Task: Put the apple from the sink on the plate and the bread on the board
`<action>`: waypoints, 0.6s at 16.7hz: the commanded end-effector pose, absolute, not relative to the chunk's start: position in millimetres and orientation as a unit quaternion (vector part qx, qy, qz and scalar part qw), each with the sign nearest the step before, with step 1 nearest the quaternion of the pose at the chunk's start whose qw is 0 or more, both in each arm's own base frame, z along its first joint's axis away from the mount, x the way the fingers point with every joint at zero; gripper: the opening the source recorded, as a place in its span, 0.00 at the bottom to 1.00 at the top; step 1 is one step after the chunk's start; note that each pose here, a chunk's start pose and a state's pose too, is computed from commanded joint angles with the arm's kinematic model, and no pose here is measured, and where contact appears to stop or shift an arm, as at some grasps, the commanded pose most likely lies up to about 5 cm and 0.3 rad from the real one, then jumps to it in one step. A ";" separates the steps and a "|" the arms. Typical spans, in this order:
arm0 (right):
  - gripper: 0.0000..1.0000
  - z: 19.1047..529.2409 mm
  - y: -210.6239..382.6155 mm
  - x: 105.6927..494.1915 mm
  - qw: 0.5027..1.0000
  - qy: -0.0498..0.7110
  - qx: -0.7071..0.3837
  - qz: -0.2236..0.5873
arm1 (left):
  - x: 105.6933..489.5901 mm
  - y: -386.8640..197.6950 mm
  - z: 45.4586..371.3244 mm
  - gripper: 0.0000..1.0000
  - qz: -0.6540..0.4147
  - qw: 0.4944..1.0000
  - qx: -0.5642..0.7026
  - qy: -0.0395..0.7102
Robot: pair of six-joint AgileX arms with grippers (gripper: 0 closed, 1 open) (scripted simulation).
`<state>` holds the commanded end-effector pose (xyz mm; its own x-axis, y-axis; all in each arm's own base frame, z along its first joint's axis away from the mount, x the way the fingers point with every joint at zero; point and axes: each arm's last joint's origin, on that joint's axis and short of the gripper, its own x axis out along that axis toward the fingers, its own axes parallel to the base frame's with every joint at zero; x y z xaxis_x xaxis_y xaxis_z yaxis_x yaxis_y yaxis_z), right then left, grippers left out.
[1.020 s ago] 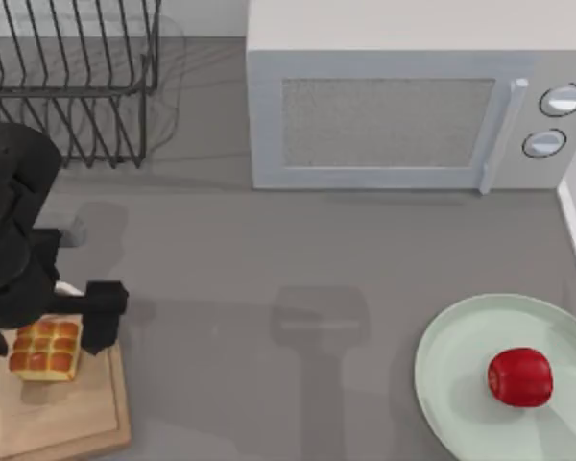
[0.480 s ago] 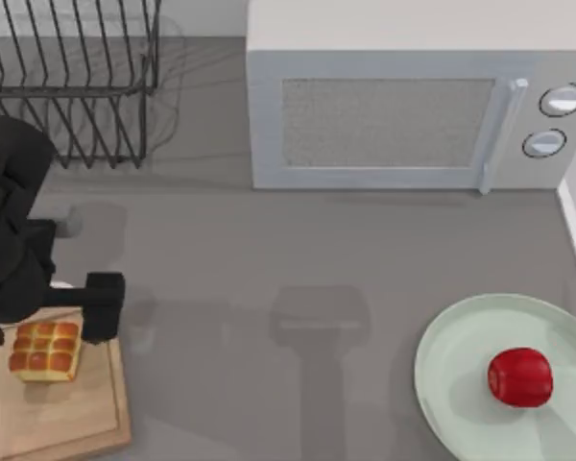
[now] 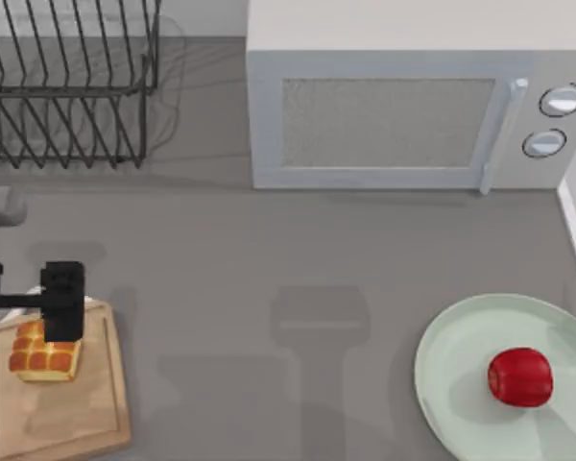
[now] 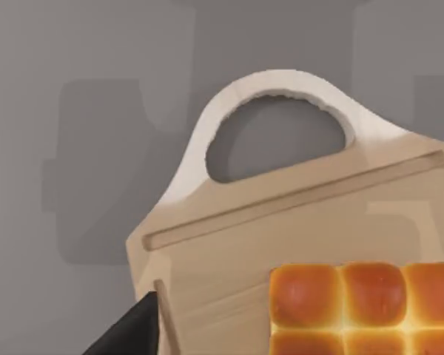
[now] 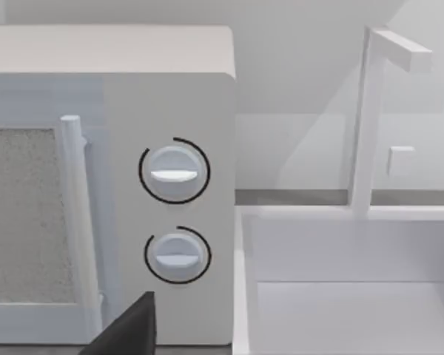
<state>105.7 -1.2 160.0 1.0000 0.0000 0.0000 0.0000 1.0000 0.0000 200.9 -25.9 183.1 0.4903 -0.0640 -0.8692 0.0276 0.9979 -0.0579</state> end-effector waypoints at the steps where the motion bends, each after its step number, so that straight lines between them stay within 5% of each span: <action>1: 1.00 160.0 -1.2 105.7 1.000 0.000 0.000 0.000 | 190.8 -22.9 184.1 1.00 -0.027 0.879 -0.019 0.475; 10: 1.00 160.0 -1.2 105.7 1.000 0.000 0.000 0.000 | 115.3 -4.8 170.2 1.00 -0.015 0.991 -0.012 0.133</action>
<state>105.7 -1.2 160.0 1.0000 0.0000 0.0000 0.0000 1.0000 0.0000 115.3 -4.8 170.2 0.9644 -0.0326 -0.2625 0.0263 0.9993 -0.0274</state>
